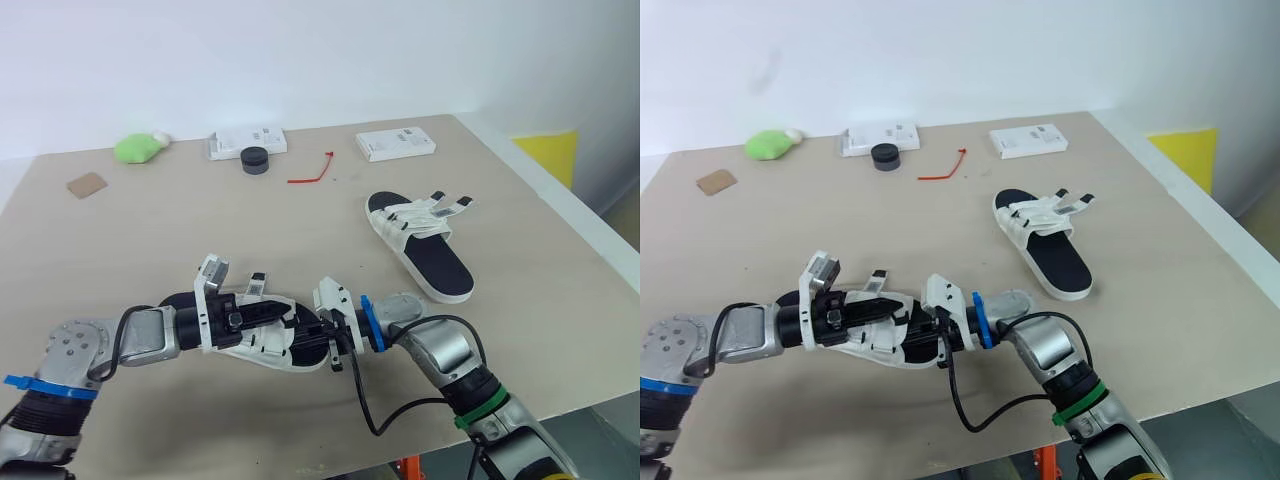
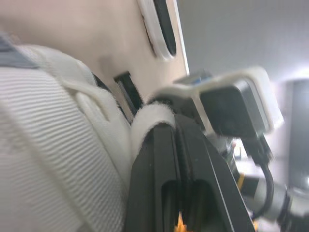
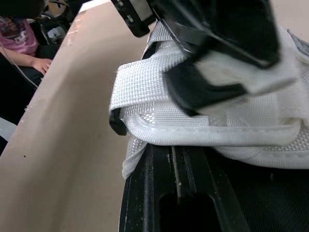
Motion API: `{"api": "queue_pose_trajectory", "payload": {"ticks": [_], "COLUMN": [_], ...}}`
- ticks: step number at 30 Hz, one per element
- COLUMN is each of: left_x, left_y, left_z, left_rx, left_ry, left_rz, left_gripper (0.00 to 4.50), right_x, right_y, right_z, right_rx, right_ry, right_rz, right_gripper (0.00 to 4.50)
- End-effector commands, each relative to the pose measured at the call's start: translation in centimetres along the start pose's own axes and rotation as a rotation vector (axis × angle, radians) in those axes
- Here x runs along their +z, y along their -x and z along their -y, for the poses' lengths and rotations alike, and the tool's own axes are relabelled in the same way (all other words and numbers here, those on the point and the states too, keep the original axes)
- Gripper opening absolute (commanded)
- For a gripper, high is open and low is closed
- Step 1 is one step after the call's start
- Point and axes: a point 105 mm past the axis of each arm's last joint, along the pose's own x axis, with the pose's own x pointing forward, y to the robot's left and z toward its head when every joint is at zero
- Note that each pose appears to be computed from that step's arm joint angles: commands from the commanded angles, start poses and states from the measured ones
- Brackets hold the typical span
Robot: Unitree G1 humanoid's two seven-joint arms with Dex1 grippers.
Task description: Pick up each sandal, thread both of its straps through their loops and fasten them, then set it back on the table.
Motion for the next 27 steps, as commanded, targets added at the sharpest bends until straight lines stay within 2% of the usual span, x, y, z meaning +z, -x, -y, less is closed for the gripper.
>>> {"api": "queue_pose_trajectory", "payload": {"ticks": [1, 8, 11, 18, 24, 27], "left_x": [1.5, 1.6, 1.1, 1.3, 2.7, 5.3], "left_y": [-0.4, -1.3, -1.3, -1.6, -2.2, -3.1], "left_z": [-1.2, -2.8, -3.2, -4.4, -5.2, -3.0], "left_rx": [0.064, 0.183, 0.216, 0.306, 0.351, 0.248], "left_ry": [0.044, 0.082, 0.080, 0.090, 0.082, 0.075], "left_rz": [0.050, 0.010, -0.016, -0.026, 0.015, 0.110], "left_gripper": [0.03, 0.03, 0.81, 3.75, 3.75, 3.75], "right_x": [-3.9, -3.9, -3.9, -3.9, -3.8, -3.8], "right_y": [-1.1, -1.2, -1.2, -1.1, -1.3, -1.3], "right_z": [-0.9, -0.8, -0.8, -0.8, -0.7, -0.8], "right_rx": [0.019, 0.011, 0.009, 0.005, 0.005, 0.004], "right_ry": [-0.118, -0.118, -0.119, -0.122, -0.118, -0.120], "right_rz": [-0.109, -0.103, -0.103, -0.101, -0.096, -0.096], "right_gripper": [0.00, 0.00, 0.00, 0.00, 0.00, 0.00]}}
